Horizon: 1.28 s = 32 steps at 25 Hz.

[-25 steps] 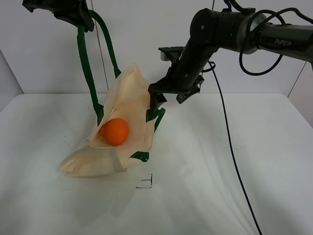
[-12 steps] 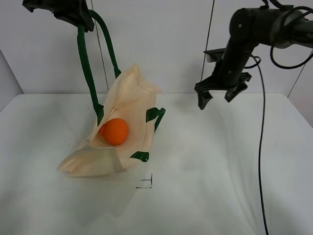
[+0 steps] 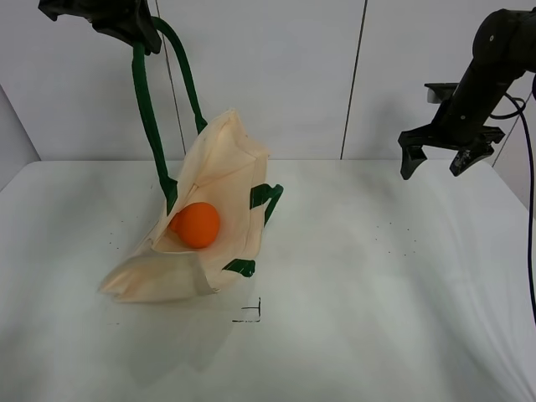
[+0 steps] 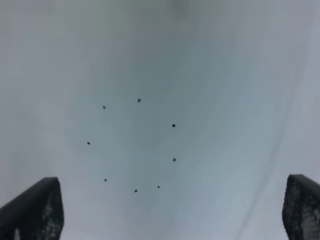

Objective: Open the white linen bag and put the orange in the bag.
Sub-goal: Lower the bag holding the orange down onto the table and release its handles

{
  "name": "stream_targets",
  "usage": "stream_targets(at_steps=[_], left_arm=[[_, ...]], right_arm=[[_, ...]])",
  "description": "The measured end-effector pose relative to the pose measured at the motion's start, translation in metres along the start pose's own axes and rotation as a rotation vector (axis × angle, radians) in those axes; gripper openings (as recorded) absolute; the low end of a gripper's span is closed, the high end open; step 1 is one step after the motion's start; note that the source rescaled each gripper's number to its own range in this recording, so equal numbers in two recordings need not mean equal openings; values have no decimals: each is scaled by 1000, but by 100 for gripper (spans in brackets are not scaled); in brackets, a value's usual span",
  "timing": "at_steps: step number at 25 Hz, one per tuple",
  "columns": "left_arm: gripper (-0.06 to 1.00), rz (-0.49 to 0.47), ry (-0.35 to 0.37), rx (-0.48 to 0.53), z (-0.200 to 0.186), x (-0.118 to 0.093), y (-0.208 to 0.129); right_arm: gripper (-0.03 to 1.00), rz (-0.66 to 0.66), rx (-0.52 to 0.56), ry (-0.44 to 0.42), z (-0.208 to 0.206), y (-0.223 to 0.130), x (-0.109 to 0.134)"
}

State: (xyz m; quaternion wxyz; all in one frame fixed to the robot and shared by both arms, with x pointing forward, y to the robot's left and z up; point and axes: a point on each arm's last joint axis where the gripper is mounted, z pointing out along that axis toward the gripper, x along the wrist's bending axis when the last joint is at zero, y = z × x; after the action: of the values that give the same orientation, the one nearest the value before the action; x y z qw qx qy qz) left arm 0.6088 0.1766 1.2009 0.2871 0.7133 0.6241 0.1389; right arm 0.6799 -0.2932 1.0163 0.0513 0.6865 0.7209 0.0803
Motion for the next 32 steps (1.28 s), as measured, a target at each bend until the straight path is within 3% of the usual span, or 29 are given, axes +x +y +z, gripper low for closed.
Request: stream_targets(at_steps=[5, 10, 17, 24, 27, 32], left_arm=[[0, 1, 0, 0, 0, 0, 0], [0, 1, 0, 0, 0, 0, 0], [0, 1, 0, 0, 0, 0, 0], [0, 1, 0, 0, 0, 0, 0], [0, 1, 0, 0, 0, 0, 0], [0, 3, 0, 0, 0, 0, 0]], right_arm=[[100, -4, -29, -30, -26, -14, -2], [100, 39, 3, -52, -48, -57, -15], [100, 56, 32, -51, -80, -152, -7], [100, 62, -35, -31, -98, -263, 6], [100, 56, -129, -34, -99, -307, 10], [100, 35, -456, -39, -107, -357, 16]])
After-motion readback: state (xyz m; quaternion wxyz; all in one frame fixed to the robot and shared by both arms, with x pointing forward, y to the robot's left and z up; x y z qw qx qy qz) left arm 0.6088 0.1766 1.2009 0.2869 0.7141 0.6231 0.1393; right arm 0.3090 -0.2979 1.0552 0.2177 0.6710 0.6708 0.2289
